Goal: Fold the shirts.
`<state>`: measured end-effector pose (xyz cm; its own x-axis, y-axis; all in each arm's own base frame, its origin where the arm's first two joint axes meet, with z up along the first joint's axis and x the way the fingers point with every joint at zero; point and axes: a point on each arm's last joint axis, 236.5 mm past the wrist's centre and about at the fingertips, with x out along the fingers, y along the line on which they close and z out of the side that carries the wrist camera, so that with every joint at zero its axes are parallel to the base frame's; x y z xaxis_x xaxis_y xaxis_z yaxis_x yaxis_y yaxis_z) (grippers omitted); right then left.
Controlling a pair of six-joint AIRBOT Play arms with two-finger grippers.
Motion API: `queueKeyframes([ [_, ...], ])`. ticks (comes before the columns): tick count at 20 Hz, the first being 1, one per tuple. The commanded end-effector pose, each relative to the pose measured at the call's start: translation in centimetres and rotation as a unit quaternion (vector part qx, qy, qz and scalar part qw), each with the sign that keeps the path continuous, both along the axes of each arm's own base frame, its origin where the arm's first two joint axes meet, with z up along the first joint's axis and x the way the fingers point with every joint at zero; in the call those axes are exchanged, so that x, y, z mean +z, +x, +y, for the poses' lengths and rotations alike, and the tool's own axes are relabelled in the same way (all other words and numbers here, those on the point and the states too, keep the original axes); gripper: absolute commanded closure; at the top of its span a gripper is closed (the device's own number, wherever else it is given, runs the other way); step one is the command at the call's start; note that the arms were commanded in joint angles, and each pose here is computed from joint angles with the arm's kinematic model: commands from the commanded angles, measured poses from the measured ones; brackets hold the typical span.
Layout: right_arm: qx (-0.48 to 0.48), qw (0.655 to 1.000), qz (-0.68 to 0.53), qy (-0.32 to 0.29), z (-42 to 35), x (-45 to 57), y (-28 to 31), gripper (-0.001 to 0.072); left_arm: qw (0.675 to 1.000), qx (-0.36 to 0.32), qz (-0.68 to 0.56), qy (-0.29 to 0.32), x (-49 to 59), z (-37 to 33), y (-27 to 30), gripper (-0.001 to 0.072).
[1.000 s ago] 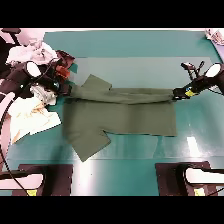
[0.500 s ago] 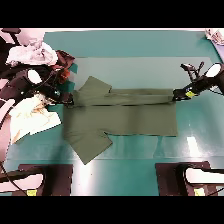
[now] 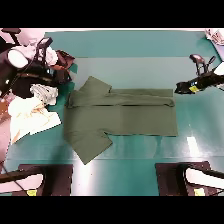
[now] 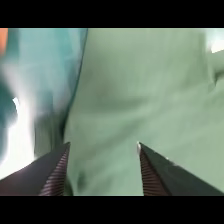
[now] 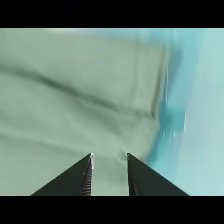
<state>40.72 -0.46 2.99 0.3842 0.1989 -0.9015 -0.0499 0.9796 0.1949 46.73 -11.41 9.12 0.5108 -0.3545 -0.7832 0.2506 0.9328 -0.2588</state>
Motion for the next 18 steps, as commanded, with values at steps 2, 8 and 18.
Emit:
queueKeyframes([
  [2, 0.0, 0.998, -0.063, 0.026, 2.4, 3.2, 1.5, 0.0436, 0.997, -0.025, 0.055, -0.039, -4.2, -2.6, 4.6, 0.0072],
  [8, 0.027, 0.998, -0.045, 0.032, 4.5, 2.8, 0.7, 0.0304, 0.991, -0.041, 0.104, -0.078, -11.7, -4.7, 6.8, 0.0019],
  [18, 0.028, 0.998, -0.042, 0.039, 4.8, 2.8, 0.5, 0.0304, 0.995, -0.014, 0.06, -0.072, -13.3, -4.1, 9.7, 0.008],
])
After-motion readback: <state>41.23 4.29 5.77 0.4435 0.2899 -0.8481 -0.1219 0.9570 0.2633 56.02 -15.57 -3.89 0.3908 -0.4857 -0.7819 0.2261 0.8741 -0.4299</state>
